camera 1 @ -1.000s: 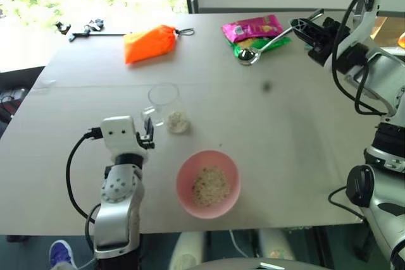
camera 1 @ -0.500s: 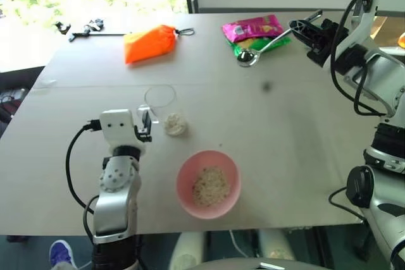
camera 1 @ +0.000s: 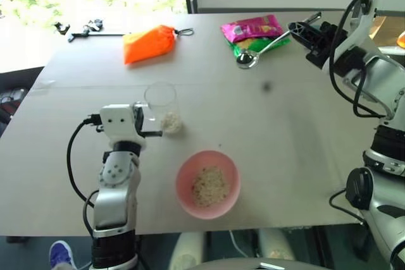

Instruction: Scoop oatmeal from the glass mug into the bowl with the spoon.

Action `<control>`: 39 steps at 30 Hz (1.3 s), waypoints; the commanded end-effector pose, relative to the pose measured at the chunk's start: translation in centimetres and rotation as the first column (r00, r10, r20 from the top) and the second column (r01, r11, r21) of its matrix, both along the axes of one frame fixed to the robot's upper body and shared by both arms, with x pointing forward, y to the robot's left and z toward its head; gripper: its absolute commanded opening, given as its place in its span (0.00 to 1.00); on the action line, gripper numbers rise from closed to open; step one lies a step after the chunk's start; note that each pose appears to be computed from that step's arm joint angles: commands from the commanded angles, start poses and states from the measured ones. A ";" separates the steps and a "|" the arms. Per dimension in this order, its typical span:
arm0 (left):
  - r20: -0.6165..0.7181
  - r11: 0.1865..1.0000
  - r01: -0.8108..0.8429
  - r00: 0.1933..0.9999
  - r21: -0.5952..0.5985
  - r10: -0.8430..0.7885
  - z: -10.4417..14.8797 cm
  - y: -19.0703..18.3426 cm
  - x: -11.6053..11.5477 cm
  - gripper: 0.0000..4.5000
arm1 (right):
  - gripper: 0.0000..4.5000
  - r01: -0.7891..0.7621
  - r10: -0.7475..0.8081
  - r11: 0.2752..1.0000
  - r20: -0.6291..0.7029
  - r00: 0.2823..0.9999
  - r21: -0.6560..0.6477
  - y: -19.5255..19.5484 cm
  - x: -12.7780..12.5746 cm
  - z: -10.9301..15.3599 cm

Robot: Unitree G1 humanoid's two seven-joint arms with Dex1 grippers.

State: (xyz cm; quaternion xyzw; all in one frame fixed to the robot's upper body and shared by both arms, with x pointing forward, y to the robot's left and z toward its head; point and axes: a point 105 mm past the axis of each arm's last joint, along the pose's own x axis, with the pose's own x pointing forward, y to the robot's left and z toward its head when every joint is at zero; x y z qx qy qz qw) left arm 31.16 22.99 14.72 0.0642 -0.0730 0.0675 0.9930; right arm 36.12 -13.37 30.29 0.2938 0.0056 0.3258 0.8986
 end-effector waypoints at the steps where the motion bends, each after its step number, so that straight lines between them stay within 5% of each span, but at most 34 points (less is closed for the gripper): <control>1: 0.027 0.999 -0.020 0.999 0.026 0.019 0.8 0.5 -0.4 0.01 | 0.00 -0.022 0.022 1.000 0.070 0.997 -0.002 0.4 -1.0 1.5; 5: 0.062 0.999 -0.017 0.998 0.030 0.015 2.0 0.6 -0.1 0.01 | 0.00 -0.102 0.106 0.994 0.120 0.987 -0.041 1.9 -2.2 2.2; 11: 0.153 0.957 0.138 0.971 0.255 -0.181 5.7 -1.8 1.5 0.01 | 0.00 -0.303 0.319 0.947 0.225 0.920 -0.107 6.4 -5.8 4.1; 17: 0.183 0.912 0.261 0.926 0.317 -0.329 7.1 -4.1 2.5 0.01 | 0.00 -0.395 0.423 0.906 0.251 0.871 -0.156 9.0 -7.4 4.5; 29: 0.245 0.872 0.375 0.856 0.315 -0.456 8.4 -7.0 2.3 0.01 | 0.00 -0.233 0.347 0.904 0.294 0.891 -0.360 10.7 -5.5 2.3; 39: 0.240 0.841 0.427 0.824 0.333 -0.514 8.5 -8.3 2.0 0.01 | 0.00 -0.103 0.465 0.736 0.389 0.795 -0.669 13.8 -6.4 -1.6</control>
